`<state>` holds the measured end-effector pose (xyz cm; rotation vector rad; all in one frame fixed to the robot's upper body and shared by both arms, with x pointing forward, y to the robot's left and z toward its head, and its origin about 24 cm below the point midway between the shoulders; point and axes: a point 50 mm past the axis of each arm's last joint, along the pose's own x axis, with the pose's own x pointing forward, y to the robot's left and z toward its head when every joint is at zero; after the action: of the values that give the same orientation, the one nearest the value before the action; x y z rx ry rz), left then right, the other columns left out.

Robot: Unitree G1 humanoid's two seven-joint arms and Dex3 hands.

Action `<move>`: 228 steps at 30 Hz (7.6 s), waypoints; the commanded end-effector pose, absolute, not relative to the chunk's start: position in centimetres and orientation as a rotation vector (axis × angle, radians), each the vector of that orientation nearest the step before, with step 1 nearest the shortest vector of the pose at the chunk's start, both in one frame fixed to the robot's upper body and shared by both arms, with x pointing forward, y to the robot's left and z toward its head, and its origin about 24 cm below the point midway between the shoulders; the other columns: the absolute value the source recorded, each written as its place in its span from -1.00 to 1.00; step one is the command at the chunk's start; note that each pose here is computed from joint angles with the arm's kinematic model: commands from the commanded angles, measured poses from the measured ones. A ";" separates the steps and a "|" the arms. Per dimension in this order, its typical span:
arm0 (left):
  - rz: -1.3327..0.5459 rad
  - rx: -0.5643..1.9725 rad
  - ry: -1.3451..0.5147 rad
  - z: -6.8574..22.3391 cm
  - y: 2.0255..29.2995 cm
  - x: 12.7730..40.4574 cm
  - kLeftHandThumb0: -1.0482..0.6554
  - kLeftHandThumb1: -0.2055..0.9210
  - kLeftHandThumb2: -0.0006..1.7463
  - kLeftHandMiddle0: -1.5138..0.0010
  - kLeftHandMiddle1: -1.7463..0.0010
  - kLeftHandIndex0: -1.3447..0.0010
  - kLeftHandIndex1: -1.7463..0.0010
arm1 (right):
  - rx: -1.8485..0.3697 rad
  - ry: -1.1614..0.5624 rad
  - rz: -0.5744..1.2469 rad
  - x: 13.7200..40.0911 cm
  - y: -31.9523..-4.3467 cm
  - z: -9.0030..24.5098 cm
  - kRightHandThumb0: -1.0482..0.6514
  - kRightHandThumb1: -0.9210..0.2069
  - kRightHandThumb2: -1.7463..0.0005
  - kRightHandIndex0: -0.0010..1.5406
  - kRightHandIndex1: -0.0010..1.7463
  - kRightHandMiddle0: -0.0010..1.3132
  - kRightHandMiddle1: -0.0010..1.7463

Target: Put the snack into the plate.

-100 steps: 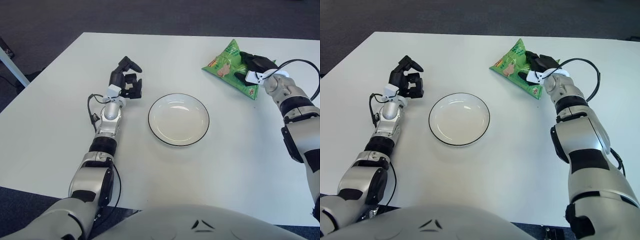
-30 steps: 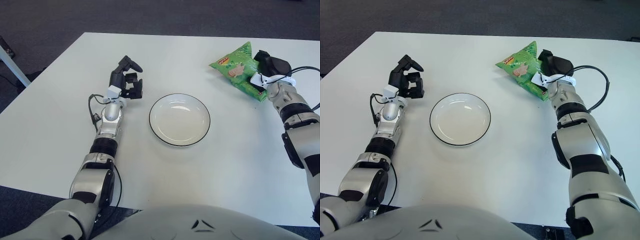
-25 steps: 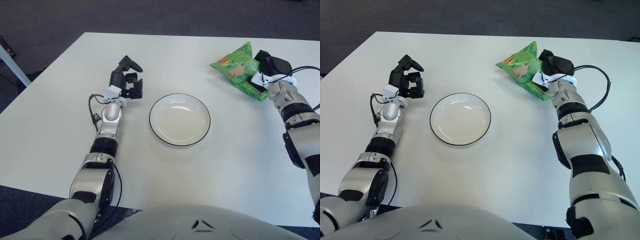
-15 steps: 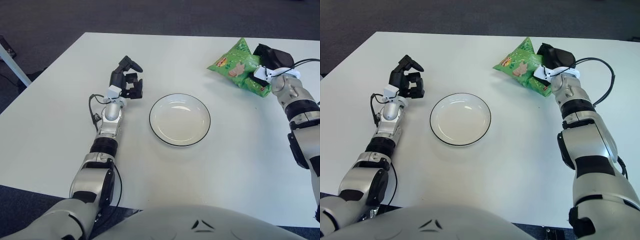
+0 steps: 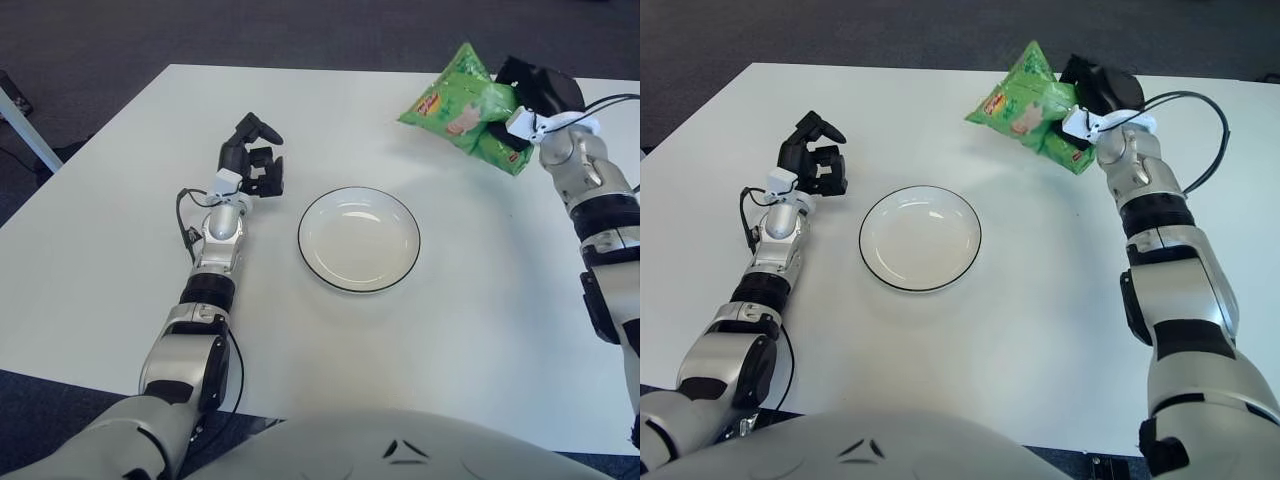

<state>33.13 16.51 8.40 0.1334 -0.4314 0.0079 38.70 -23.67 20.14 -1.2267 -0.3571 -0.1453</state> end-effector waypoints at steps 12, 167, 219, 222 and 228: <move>0.072 0.140 -0.238 3.5 17.7 31.4 -0.31 0.03 0.43 -0.68 -1.00 0.16 -1.00 | -1.203 -0.545 -0.124 36.7 -21.8 22.5 0.23 0.70 -0.93 0.17 0.89 -0.01 1.00; -0.049 0.078 -0.136 3.9 16.4 31.5 -0.32 0.00 0.46 -0.73 -1.00 0.13 -1.00 | -0.964 -0.496 0.830 30.1 -10.9 20.1 -0.79 -0.36 0.19 -1.00 -0.15 -1.00 0.18; -0.074 0.089 -0.172 3.7 16.5 31.6 -0.31 0.01 0.44 -0.71 -1.00 0.14 -1.00 | -1.093 -0.542 0.756 31.5 -16.2 22.6 -0.97 -0.59 0.45 -1.00 -0.15 -1.00 0.35; -0.075 0.088 -0.173 3.7 16.5 31.6 -0.31 0.02 0.44 -0.70 -1.00 0.15 -1.00 | -1.102 -0.540 0.749 31.5 -16.6 22.7 -0.98 -0.58 0.45 -1.00 -0.14 -1.00 0.34; -0.072 0.089 -0.178 3.8 16.5 31.7 -0.31 0.03 0.43 -0.70 -1.00 0.15 -1.00 | -1.143 -0.519 0.714 31.6 -17.7 23.0 -0.99 -0.58 0.45 -1.00 -0.17 -1.00 0.28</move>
<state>33.28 16.19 7.38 0.0862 -0.2980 -0.0767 31.58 -16.95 22.13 -1.1089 -0.5124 0.7434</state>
